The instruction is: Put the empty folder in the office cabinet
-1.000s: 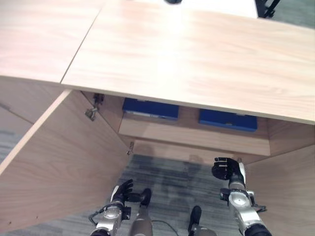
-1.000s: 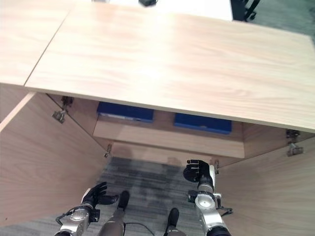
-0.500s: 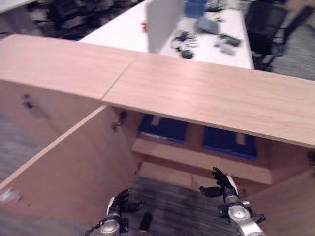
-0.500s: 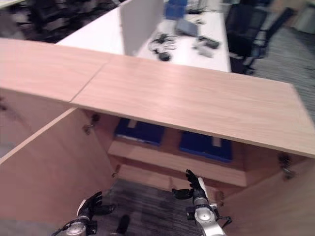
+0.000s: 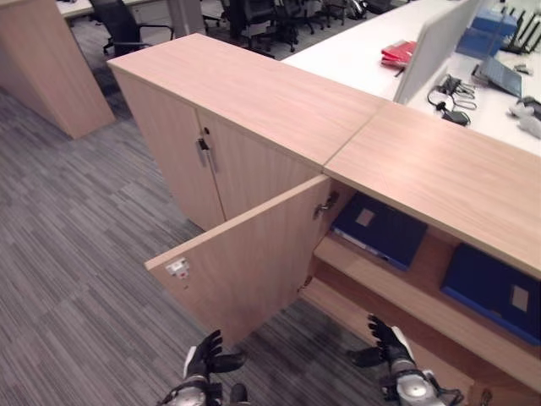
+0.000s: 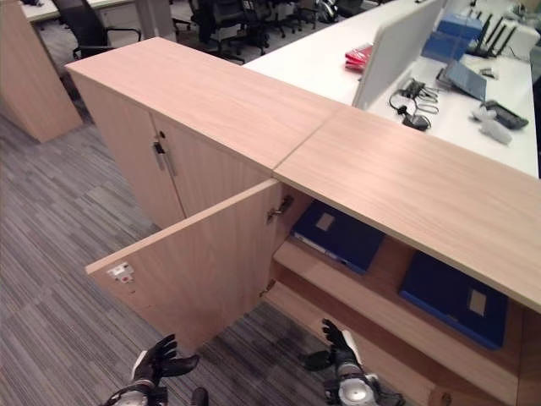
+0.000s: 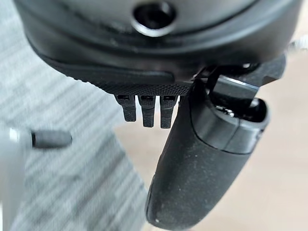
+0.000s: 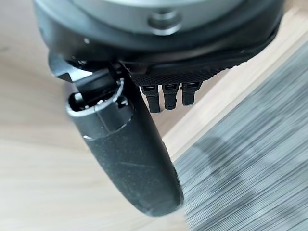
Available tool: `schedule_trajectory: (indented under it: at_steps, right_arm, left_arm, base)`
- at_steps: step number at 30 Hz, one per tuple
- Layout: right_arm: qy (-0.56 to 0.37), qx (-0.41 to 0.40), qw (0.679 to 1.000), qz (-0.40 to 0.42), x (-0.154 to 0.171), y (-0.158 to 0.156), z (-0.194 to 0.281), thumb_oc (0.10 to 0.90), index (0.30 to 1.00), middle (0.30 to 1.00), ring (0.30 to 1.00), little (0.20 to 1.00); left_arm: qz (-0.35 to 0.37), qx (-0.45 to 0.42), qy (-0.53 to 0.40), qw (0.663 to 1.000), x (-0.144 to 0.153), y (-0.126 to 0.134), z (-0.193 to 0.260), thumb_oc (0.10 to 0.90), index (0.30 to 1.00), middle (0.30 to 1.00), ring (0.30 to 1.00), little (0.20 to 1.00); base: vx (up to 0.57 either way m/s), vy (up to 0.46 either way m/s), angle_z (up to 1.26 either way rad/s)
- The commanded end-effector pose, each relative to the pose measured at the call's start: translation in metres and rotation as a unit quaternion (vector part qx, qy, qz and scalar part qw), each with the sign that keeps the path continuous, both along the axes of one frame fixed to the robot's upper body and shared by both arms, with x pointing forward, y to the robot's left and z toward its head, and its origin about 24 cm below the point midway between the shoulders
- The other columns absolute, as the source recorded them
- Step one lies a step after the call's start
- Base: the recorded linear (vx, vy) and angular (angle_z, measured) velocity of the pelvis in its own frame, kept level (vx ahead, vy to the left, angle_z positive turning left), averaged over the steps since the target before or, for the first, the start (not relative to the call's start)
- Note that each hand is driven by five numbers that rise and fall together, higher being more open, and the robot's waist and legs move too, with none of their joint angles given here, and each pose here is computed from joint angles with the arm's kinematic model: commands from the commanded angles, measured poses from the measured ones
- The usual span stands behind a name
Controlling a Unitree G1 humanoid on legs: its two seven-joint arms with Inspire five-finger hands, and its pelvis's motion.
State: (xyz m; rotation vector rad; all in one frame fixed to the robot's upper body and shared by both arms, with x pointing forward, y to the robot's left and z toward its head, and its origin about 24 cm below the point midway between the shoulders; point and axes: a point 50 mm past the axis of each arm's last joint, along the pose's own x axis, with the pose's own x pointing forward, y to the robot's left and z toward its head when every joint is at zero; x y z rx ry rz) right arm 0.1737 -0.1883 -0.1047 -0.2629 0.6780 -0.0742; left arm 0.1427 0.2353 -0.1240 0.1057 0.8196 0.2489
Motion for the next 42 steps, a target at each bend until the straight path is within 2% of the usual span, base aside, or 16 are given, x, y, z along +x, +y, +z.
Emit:
schedule_trajectory:
  at_steps: [1,4,5,10,11,12,15,18,25,31,42]
  right_arm:
    - [-0.104,-0.019,0.994,0.01,0.046,-0.007,0.036,0.8,0.9,0.9,0.9,0.9]
    - [-0.085,0.009,0.996,-0.004,0.041,0.004,0.027,0.8,0.9,0.9,0.9,0.9]
    - [-0.086,0.012,0.996,-0.009,0.04,0.003,0.027,0.8,0.9,0.9,0.9,0.9]
    - [-0.08,0.005,0.996,-0.03,0.026,-0.007,0.022,0.8,0.9,0.9,0.9,0.9]
    - [-0.08,-0.001,0.996,-0.049,0.021,-0.026,0.023,0.8,0.9,0.9,0.9,0.9]
    - [-0.087,0.003,0.994,-0.062,0.02,-0.026,0.024,0.8,0.9,0.9,0.9,0.9]
    - [-0.09,0.002,0.994,-0.07,0.014,-0.03,0.023,0.8,0.9,0.9,0.9,0.9]
    - [-0.071,-0.004,0.994,-0.083,0.004,-0.036,0.016,0.8,0.9,0.9,0.9,0.9]
    - [-0.045,-0.01,0.993,-0.111,-0.008,-0.045,0.007,0.8,0.9,0.9,0.9,0.9]
    - [-0.041,-0.015,0.993,-0.108,-0.01,-0.049,0.007,0.8,0.9,0.9,0.9,0.9]
    - [-0.065,-0.061,0.995,-0.038,0.021,-0.063,0.026,0.8,0.9,0.9,0.9,0.9]
  left_arm:
    - [-0.022,0.012,-0.071,0.997,0.034,-0.005,0.019,0.8,0.9,0.9,0.9,0.9]
    - [0.014,0.038,-0.078,0.996,0.03,0.019,0.025,0.8,0.9,0.9,0.9,0.9]
    - [0.017,0.037,-0.091,0.995,0.033,0.02,0.029,0.8,0.9,0.9,0.9,0.9]
    - [-0.013,0.021,-0.135,0.991,0.049,0.003,0.04,0.8,0.9,0.9,0.9,0.9]
    - [0.01,0.034,-0.057,0.998,0.007,0.054,0.027,0.8,0.9,0.9,0.9,0.9]
    - [0.046,0.04,-0.06,0.996,-0.003,0.057,0.023,0.8,0.9,0.9,0.9,0.9]
    - [0.077,0.037,-0.059,0.995,-0.013,0.055,0.018,0.8,0.9,0.9,0.9,0.9]
    - [0.066,0.03,-0.077,0.994,-0.014,0.048,0.021,0.8,0.9,0.9,0.9,0.9]
    - [0.041,0.035,-0.13,0.99,0.003,0.044,0.039,0.8,0.9,0.9,0.9,0.9]
    - [0.01,0.036,-0.189,0.981,0.03,0.038,0.058,0.8,0.9,0.9,0.9,0.9]
    - [-0.024,0.026,-0.29,0.956,0.079,0.022,0.095,0.8,0.9,0.9,0.9,0.9]
  base:
    - [-0.07,0.342,0.66]
    - [-0.08,0.18,0.39]
    - [-0.1,0.185,0.53]
    - [0.03,0.111,0.99]
    - [-0.03,0.013,1.16]
    - [-0.05,0.011,1.05]
    - [-0.02,-0.02,0.22]
    - [0.0,-0.024,0.21]
    - [-0.02,-0.057,0.12]
    - [-0.03,-0.098,0.03]
    - [-0.12,0.0,0.0]
